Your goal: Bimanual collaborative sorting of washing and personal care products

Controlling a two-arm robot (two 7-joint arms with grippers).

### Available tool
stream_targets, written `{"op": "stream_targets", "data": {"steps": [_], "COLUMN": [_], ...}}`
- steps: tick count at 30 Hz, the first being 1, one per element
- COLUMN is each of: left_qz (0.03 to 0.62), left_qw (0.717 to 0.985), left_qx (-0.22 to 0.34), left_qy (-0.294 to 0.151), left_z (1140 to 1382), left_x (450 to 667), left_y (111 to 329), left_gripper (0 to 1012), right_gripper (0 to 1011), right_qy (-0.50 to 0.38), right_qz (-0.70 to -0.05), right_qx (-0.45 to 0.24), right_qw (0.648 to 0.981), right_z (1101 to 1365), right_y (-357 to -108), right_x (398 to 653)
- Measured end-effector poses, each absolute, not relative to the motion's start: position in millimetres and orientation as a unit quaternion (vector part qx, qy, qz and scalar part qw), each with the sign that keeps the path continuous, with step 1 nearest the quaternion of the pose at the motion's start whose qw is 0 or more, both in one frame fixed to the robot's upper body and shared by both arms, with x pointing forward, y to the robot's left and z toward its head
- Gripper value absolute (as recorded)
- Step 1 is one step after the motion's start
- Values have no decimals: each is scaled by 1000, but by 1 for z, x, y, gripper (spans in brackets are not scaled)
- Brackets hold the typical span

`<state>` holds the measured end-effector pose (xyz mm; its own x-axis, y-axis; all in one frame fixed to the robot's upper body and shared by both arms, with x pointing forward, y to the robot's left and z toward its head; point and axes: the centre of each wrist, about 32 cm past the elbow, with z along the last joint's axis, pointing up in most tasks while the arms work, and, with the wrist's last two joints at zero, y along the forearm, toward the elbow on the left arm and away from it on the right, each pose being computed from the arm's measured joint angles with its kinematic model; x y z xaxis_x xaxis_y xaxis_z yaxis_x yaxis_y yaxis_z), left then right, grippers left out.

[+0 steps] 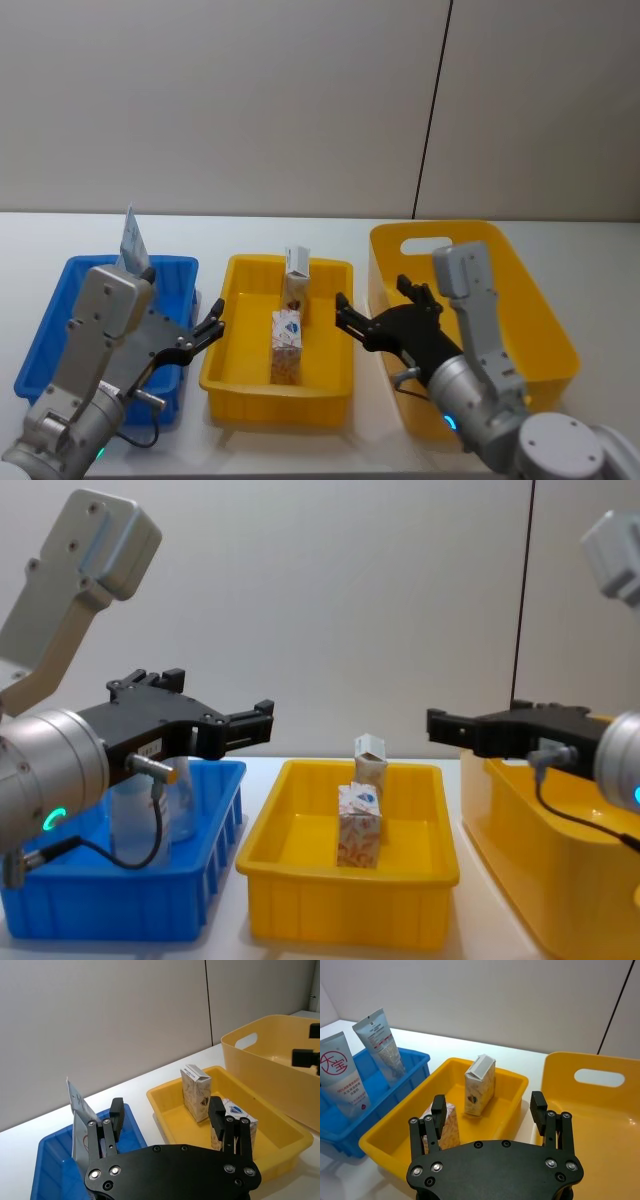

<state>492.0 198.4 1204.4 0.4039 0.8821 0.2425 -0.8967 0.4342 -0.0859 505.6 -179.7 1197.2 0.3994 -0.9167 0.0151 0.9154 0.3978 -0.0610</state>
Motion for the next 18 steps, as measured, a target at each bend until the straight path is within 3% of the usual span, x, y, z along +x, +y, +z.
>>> {"op": "stream_targets", "data": {"steps": [18], "left_qz": [531], "left_qw": [837], "left_qx": [29], "left_qy": [-126], "left_z": [1204], "left_x": [492], "left_y": [198], "left_gripper": [1001], "right_gripper": [1004], "right_qy": [81], "right_qz": [-565], "right_qx": [-52], "right_qw": [820], "right_z": [1202], "right_y": [-131], "right_x": [519]}}
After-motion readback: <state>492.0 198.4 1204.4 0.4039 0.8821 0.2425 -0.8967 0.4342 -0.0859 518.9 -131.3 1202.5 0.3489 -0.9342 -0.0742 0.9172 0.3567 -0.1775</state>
